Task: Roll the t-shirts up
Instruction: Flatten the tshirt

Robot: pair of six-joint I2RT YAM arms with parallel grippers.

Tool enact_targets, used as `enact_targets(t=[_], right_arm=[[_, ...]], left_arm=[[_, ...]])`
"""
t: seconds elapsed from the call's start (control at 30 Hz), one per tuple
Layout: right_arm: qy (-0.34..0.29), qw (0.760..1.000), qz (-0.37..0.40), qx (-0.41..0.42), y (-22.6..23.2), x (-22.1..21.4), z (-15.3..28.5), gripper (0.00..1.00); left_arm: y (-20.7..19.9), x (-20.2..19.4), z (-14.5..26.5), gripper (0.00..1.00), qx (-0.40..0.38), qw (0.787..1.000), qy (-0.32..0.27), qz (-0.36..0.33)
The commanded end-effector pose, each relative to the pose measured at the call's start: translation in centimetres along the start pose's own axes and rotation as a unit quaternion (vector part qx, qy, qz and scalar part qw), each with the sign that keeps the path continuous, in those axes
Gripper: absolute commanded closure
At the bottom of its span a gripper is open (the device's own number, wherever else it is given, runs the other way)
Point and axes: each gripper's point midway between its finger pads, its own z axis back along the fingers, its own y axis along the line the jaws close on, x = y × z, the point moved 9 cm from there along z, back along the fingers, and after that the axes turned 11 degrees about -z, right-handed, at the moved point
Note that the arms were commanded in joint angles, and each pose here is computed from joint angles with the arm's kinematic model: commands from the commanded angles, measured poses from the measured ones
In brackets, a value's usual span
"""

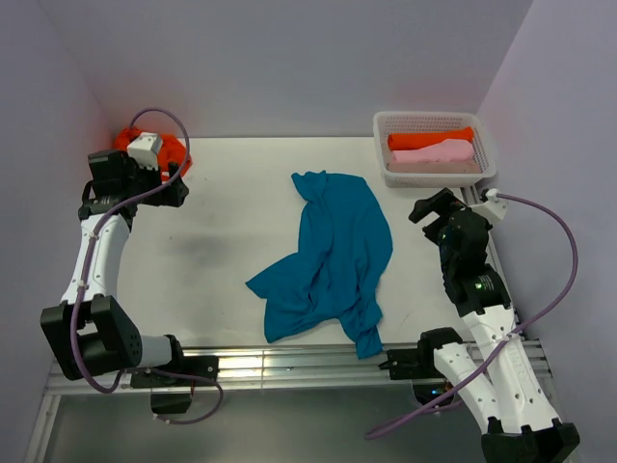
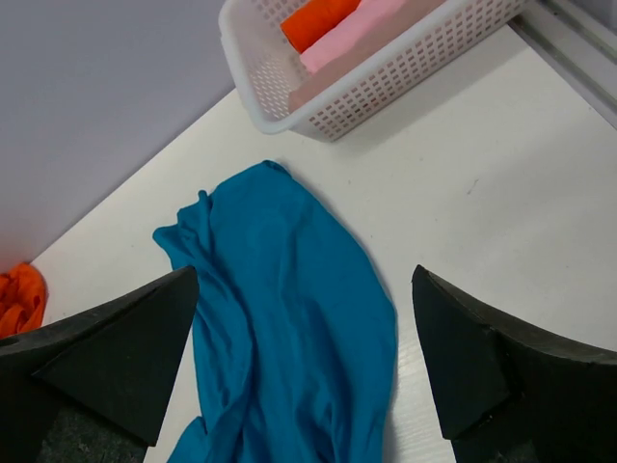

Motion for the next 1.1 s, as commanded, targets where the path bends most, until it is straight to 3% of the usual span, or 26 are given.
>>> enact_targets(t=[0.0,0.17,0.4,0.53,0.63,0.77,1.07], right_arm=[[-0.009,1.0,0.001,-0.013,-0.3,0.2,0.1,0.01],[0.018,1.0,0.013,0.002,-0.3,-0.4,0.1,0.01],[0.099,0.995,-0.002,0.032,0.4,-3.8,-0.9,0.12],[0.173,0.984,-0.002,0.054,3.2,-9.3,0.2,0.18],[0.209,0.978,0.011,0.022,4.3,-13.9,0.2,0.21],[0.267,0.962,0.055,0.021,6.3,-20.4,3.2,0.25],[0.32,0.941,0.107,-0.014,9.3,-29.2,6.8,0.29]], left_arm=[[0.2,1.6,0.3,0.05,-0.009,1.0,-0.024,-0.019],[0.2,1.7,0.2,0.05,-0.012,1.0,-0.021,-0.019],[0.0,1.3,-1.3,0.05,-0.052,0.999,-0.01,-0.008],[-1.9,1.1,-4.5,0.06,-0.078,0.996,0.026,-0.016],[-3.8,1.0,-6.4,0.07,-0.099,0.994,0.04,-0.026],[-5.6,1.4,-8.1,0.07,-0.14,0.989,0.048,-0.024],[-9.7,2.1,-12.7,0.1,-0.213,0.974,0.064,-0.043]])
